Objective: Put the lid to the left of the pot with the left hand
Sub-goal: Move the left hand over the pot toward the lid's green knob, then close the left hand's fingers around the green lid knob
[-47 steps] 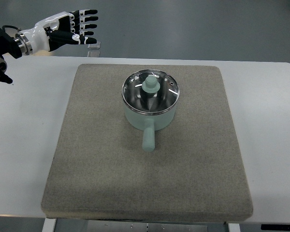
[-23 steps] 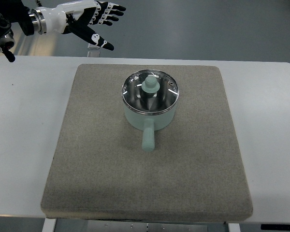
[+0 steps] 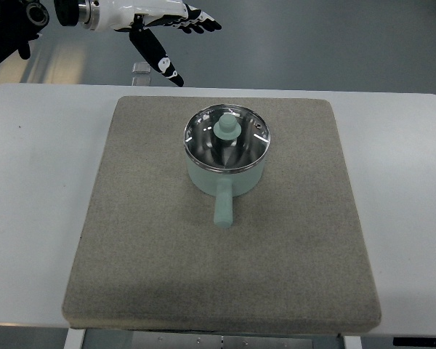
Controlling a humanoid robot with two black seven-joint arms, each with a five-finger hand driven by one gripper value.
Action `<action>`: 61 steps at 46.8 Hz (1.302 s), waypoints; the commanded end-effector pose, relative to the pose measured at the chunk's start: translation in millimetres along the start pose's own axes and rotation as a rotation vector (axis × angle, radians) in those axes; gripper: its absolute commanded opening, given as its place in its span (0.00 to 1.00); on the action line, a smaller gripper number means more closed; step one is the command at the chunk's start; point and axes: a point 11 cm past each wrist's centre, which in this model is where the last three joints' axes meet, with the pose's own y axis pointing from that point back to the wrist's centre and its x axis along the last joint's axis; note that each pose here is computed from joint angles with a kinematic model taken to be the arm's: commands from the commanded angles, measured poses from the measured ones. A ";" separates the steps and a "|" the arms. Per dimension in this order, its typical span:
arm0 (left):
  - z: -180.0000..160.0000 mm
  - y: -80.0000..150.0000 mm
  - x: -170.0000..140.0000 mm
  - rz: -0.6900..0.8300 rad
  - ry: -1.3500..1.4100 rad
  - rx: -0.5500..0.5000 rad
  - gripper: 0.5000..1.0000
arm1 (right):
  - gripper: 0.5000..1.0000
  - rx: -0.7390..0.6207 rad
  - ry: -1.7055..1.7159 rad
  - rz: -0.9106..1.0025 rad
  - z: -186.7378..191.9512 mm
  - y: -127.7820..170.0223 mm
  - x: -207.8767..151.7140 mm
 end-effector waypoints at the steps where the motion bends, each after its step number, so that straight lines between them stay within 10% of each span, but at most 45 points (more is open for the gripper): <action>1: 5.6 -3.5 -0.2 -0.022 -0.035 0.011 0.98 | 0.84 -0.001 0.000 0.000 0.7 0.1 0.0; 61: 66.2 -67.9 -69.4 -0.217 -0.458 -0.006 0.94 | 0.84 0.001 0.000 0.000 -0.2 0.0 0.0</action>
